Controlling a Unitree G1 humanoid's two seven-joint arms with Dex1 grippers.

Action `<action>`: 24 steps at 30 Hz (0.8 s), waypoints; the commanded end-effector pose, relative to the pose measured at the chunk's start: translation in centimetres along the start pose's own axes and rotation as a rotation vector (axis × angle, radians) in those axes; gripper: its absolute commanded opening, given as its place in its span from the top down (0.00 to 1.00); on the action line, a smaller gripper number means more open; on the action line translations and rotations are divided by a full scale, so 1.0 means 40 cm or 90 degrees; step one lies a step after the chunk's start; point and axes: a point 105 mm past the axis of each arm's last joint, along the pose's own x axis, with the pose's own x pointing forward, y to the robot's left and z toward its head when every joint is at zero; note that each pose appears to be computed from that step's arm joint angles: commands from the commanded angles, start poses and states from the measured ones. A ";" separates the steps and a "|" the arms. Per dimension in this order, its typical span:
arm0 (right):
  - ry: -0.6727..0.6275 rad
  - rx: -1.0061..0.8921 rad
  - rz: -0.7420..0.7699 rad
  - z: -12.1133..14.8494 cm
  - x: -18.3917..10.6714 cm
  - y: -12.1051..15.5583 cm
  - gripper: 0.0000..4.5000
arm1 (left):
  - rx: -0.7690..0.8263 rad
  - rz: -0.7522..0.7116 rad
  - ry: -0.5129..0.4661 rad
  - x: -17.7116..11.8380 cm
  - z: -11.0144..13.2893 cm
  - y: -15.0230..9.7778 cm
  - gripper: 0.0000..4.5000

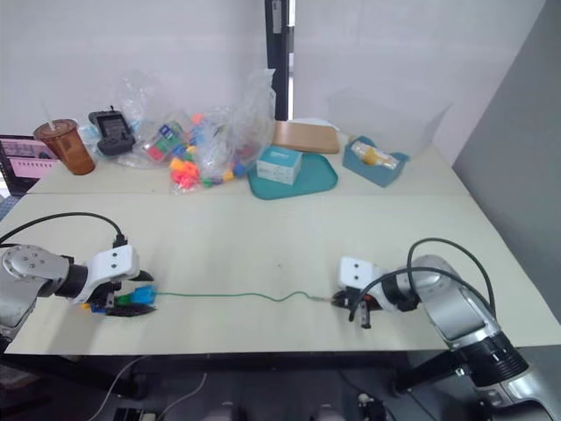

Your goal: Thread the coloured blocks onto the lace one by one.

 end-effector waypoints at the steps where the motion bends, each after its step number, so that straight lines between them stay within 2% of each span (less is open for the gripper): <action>1: -0.009 0.018 0.051 0.007 0.034 0.038 1.00 | 0.025 -0.014 0.006 -0.047 0.065 0.005 0.11; 3: -0.013 0.018 0.052 0.012 0.041 0.037 1.00 | 0.040 -0.040 0.049 -0.056 0.070 -0.003 0.11; 5: -0.024 0.018 0.050 0.022 0.056 0.036 1.00 | 0.058 -0.073 0.142 -0.064 0.040 -0.013 0.11; 7: -0.032 0.017 0.050 0.030 0.066 0.036 1.00 | 0.054 -0.077 0.187 -0.061 0.028 -0.006 0.11; 9: -0.039 0.018 0.052 0.038 0.074 0.040 1.00 | 0.043 -0.108 0.206 -0.051 0.033 -0.014 0.11; 11: -0.047 0.020 0.051 0.047 0.080 0.044 1.00 | 0.070 -0.094 0.233 -0.038 0.033 0.006 0.11; 14: -0.053 0.030 0.043 0.052 0.085 0.051 1.00 | 0.077 -0.090 0.241 -0.016 0.042 0.025 0.11; 19: -0.051 0.042 0.034 0.048 0.080 0.065 1.00 | 0.092 -0.134 0.279 -0.001 0.014 0.015 0.11; 24: -0.024 0.058 -0.007 0.018 0.046 0.049 1.00 | 0.110 -0.147 0.290 0.032 -0.006 0.016 0.44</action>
